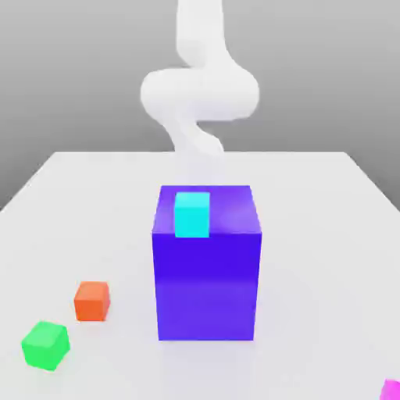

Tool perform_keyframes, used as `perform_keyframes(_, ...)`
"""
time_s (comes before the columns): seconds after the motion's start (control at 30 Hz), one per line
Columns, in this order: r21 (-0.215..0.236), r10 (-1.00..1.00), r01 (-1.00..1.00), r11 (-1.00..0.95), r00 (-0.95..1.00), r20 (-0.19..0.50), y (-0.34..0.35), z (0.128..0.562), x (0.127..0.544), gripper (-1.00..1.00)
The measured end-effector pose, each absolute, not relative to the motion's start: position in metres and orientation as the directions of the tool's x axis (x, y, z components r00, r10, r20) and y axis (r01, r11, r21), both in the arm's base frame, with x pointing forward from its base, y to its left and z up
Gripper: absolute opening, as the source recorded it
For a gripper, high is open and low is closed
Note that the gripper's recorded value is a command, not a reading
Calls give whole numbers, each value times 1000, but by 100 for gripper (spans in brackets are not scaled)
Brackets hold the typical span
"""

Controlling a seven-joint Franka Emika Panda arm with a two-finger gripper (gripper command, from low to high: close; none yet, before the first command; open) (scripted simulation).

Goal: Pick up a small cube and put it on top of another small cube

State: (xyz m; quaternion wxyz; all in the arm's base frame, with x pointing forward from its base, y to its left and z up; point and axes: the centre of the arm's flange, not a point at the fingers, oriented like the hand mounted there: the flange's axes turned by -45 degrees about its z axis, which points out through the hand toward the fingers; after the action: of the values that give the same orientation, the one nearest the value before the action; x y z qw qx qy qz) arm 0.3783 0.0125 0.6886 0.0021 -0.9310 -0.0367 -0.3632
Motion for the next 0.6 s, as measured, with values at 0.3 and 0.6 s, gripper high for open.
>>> perform_keyframes(0.3,105,374,375,-921,780,501,77,586,477,0)
perform_keyframes(0.6,121,662,662,-740,684,307,161,454,533,0)
